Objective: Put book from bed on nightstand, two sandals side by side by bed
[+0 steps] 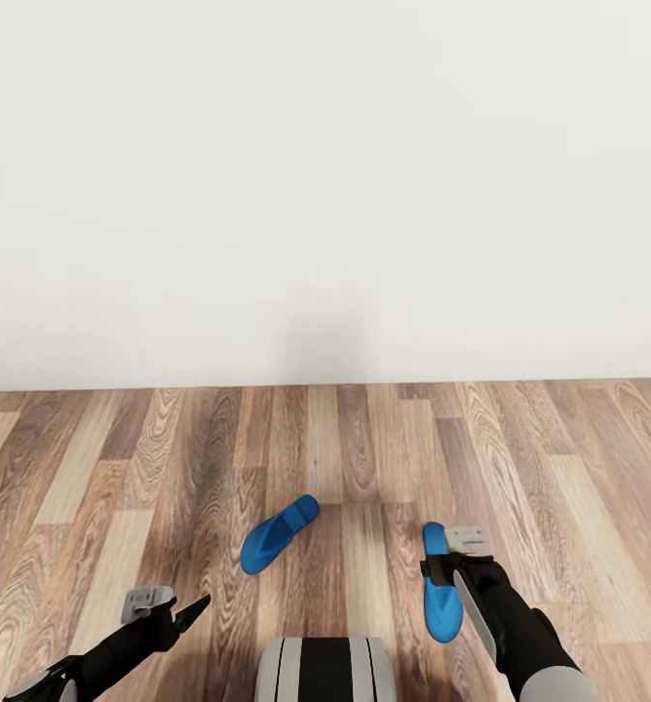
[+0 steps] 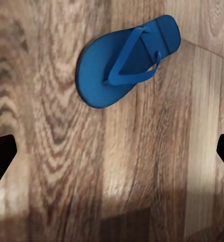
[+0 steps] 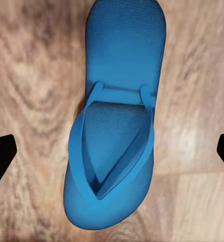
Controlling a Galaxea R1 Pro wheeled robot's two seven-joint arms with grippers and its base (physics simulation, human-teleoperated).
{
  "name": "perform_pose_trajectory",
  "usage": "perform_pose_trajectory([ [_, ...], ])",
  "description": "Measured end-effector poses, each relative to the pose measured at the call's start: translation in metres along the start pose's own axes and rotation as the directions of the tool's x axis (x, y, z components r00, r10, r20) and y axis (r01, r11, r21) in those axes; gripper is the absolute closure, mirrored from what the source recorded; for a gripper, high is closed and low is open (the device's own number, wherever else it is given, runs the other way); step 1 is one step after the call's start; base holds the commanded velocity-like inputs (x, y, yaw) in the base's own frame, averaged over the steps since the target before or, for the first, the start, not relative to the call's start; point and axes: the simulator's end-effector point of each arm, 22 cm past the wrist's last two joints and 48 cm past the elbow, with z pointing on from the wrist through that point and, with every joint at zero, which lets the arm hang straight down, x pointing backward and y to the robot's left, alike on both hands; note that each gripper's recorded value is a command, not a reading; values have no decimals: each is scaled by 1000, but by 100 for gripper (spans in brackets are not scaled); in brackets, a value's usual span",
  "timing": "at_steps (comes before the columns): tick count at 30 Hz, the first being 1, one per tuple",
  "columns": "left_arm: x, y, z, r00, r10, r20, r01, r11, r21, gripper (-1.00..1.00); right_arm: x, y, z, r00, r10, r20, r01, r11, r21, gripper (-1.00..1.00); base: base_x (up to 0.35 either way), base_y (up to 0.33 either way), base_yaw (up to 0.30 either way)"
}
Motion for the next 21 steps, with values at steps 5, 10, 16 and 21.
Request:
perform_pose_trajectory([
  [5, 0, 0, 0, 1000, 0, 1, 0, 1000, 0, -100, 0, 0, 0, 1000, -1, 0, 1, 1000, -1, -100, 98, -71, 0],
  [10, 0, 0, 0, 1000, 0, 1, 0, 1000, 0, -100, 0, 1, 0, 1000, -1, 0, 1, 1000, -2, -100, 17, -13, 0],
  [16, 1, 1, 0, 1000, -3, -3, 3, 1000, -2, -100, 2, 2, 1, 1000, -2, -4, 2, 1000, -2, -100, 1, -1, 0],
  [21, 10, 6, 3, 1000, -12, -20, 12, 1000, -8, -100, 11, 3, 9, 1000, -3, -24, 3, 1000, -3, -100, 0, 0, 0],
])
